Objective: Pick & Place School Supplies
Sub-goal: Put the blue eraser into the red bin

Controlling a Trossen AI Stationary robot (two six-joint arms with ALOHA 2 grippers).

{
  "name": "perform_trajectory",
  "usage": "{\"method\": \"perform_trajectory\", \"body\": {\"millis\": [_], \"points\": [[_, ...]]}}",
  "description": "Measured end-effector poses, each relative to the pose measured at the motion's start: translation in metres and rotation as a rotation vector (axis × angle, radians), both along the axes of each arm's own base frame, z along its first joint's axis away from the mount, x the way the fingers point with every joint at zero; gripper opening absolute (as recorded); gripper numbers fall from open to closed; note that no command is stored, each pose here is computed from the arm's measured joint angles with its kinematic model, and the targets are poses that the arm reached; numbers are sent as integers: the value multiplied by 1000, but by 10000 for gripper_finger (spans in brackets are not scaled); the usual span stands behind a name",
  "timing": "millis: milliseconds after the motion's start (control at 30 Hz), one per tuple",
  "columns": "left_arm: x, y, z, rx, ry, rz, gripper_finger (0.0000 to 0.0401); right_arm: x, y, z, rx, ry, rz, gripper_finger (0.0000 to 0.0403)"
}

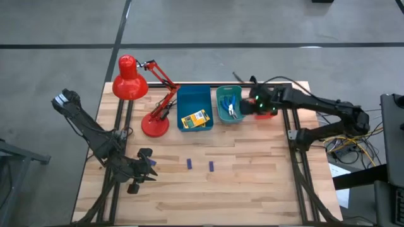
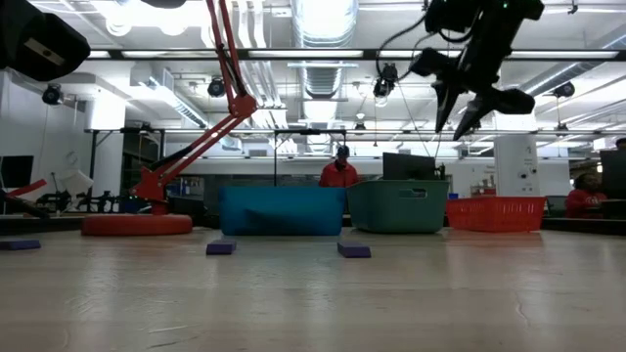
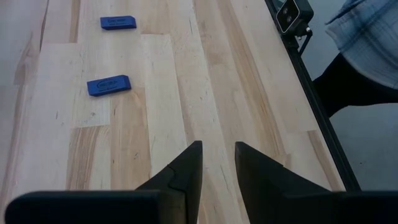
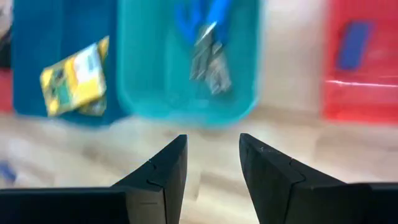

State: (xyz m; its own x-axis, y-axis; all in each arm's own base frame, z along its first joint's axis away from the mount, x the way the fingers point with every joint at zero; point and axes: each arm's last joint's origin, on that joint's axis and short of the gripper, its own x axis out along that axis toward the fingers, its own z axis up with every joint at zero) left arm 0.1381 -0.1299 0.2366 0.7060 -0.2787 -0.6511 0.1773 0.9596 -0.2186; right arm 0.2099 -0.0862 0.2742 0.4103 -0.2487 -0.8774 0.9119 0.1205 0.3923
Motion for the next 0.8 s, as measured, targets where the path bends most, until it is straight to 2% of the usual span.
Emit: {"method": "perform_trajectory", "body": {"millis": [400, 600, 800], "points": [[0, 0, 0, 0, 0, 0, 99, 41, 92, -26, 78, 33, 126, 135], [0, 0, 0, 0, 0, 0, 99, 60, 126, -37, 123, -49, 131, 136], [0, 0, 0, 0, 0, 0, 99, 81, 146, -55, 181, -118, 102, 135]]}}
